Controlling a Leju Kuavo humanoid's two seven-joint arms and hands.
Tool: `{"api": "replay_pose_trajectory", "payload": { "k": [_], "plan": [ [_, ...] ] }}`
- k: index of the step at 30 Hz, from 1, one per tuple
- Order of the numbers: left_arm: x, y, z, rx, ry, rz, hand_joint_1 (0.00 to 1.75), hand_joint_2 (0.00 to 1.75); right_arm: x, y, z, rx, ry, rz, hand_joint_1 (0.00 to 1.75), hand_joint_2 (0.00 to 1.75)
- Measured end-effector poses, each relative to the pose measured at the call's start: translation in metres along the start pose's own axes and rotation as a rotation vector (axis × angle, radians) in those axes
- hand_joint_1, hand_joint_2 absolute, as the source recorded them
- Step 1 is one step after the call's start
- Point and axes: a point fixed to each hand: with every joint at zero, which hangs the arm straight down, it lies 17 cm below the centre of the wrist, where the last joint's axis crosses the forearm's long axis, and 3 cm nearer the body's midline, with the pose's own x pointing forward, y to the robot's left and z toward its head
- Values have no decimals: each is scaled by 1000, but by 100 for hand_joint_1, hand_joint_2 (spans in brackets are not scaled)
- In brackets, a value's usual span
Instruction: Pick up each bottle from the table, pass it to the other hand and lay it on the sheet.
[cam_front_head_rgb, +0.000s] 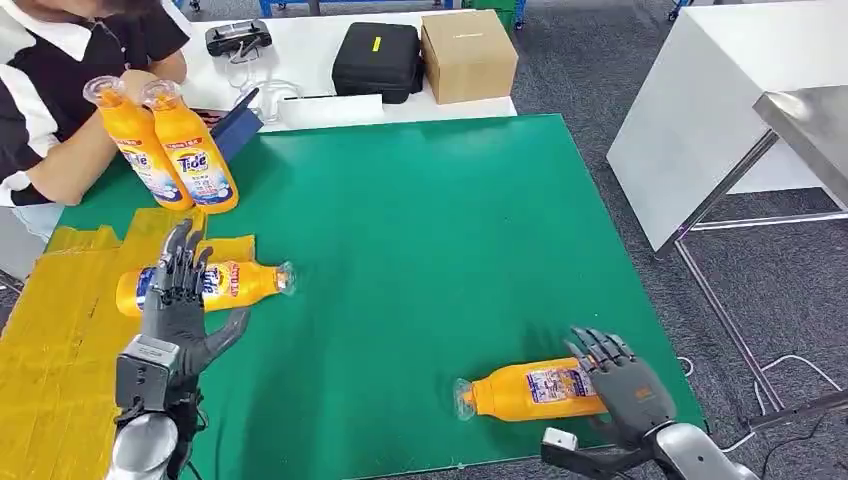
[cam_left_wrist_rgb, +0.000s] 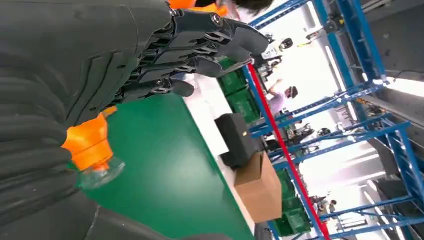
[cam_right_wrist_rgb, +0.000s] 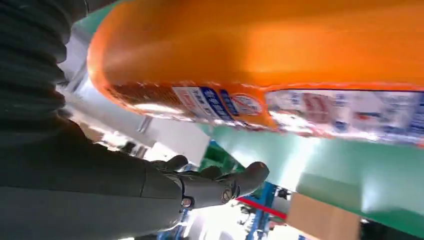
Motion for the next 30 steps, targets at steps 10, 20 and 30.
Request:
{"api": "replay_pose_trajectory", "payload": {
  "k": [10, 20, 30],
  "plan": [
    [-3, 3, 4, 10, 15, 0, 0, 175, -9, 8, -1, 26, 32, 18, 0, 175],
    [-4, 5, 5, 15, 18, -2, 0, 175, -10, 10, -1, 29, 34, 19, 0, 175],
    [-5, 4, 5, 17, 26, 2, 0, 175, -17, 20, -12, 61, 68, 12, 155, 175]
  ]
}}
